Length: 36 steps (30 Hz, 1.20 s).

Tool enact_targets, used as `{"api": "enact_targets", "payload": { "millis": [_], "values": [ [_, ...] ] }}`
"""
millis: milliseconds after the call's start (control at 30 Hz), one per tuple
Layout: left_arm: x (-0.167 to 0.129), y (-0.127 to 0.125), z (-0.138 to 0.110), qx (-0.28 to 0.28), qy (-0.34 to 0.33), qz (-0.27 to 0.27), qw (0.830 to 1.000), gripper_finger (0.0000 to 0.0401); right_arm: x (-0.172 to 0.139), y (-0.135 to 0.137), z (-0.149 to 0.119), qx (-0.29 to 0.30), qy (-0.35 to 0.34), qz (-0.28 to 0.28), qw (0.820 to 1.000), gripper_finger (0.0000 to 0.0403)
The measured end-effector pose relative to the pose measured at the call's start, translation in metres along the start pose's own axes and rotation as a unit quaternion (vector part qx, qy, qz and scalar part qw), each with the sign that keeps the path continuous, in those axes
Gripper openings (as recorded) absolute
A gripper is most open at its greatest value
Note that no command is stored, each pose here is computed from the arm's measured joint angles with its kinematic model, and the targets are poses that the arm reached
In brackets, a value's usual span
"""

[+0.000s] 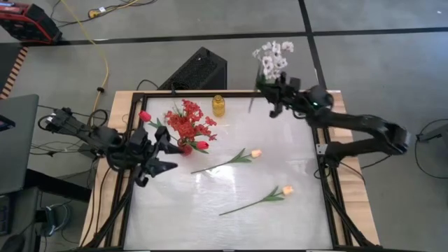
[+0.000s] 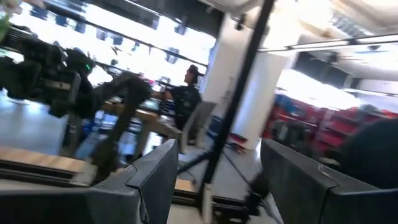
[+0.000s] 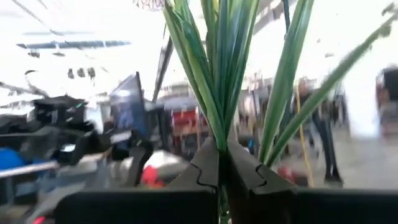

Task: Sort flowers into vase by color
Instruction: Put the right white flowers into the yellow flower vase

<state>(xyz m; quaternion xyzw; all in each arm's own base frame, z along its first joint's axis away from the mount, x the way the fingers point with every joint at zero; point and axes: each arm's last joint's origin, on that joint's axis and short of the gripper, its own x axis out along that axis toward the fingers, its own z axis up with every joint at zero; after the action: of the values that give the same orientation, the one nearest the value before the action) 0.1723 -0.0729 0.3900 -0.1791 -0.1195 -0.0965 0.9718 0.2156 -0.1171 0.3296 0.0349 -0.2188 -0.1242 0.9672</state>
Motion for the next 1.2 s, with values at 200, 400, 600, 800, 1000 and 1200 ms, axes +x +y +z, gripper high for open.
{"api": "enact_targets", "payload": {
  "millis": [200,400,600,800,1000,1200],
  "values": [
    [0.0,0.002,0.005,0.009,-0.034,0.04,0.999,0.0218,0.041,-0.03,-0.039,-0.024,-0.03,0.057,0.998,0.0032],
    [-0.001,0.003,0.013,-0.016,-0.078,0.057,0.995,0.0218,0.081,-0.055,-0.074,-0.037,-0.051,0.075,0.995,0.0032],
    [-0.004,0.003,0.017,-0.051,-0.09,0.065,0.992,0.0218,0.101,-0.079,-0.098,-0.041,-0.047,0.062,0.996,0.0032],
    [-0.004,0.004,0.017,-0.055,-0.092,0.072,0.992,0.0218,0.103,-0.092,-0.116,-0.039,-0.03,0.051,0.997,0.0032],
    [-0.004,0.004,0.017,-0.055,-0.092,0.08,0.991,0.0218,0.1,-0.099,-0.131,-0.037,-0.007,0.04,0.998,0.0032],
    [-0.004,0.005,0.015,-0.044,-0.088,0.096,0.991,0.0218,0.098,-0.102,-0.144,-0.04,0.006,0.037,0.999,0.0033]
  ]
}}
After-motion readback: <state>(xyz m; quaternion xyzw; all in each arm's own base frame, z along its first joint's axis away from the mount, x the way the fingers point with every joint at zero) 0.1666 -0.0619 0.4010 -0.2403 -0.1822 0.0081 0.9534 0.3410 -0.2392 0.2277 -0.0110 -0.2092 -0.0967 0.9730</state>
